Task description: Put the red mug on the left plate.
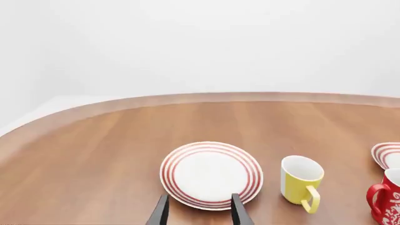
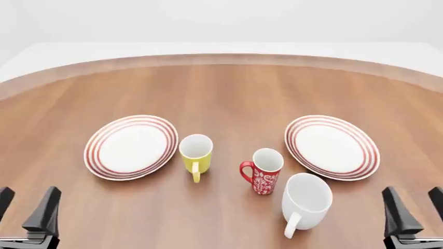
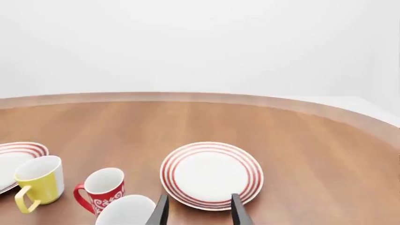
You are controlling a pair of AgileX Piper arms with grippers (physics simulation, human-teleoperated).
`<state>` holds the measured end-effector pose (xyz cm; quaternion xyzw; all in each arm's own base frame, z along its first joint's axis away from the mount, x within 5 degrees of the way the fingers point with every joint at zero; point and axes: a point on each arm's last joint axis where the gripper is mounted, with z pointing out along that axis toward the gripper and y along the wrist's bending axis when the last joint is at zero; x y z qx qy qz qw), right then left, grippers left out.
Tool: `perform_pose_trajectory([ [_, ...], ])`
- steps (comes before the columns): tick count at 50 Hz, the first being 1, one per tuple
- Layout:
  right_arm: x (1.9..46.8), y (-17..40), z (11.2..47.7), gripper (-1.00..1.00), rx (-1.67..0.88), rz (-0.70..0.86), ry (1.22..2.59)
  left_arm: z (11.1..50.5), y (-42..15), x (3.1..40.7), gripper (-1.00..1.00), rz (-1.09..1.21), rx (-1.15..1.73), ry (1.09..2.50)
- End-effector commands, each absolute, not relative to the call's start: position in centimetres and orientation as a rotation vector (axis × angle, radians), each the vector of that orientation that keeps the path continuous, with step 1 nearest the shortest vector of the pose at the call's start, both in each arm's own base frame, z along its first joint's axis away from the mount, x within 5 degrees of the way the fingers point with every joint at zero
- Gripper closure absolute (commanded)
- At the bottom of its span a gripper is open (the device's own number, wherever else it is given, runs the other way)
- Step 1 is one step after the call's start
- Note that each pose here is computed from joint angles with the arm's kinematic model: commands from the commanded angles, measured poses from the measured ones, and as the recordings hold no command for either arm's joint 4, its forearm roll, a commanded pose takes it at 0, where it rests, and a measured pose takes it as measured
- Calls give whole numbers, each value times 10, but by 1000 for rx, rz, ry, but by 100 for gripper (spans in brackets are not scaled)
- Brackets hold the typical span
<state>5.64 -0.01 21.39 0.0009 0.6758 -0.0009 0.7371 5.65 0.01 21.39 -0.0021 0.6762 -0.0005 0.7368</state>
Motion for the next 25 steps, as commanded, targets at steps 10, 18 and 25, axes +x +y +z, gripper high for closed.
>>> perform_pose_trajectory([
  [10, 56, 0, 216, -100, 7, -5, 1484, 214, 0, 57, -100, 8, 1, 1497],
  [18, 56, 0, 215, -100, 5, -6, 1483, 215, 1, 57, -100, 33, 12, 1493],
  [25, 56, 0, 215, -100, 6, -6, 1483, 216, 1, 56, -100, 43, 11, 1490],
])
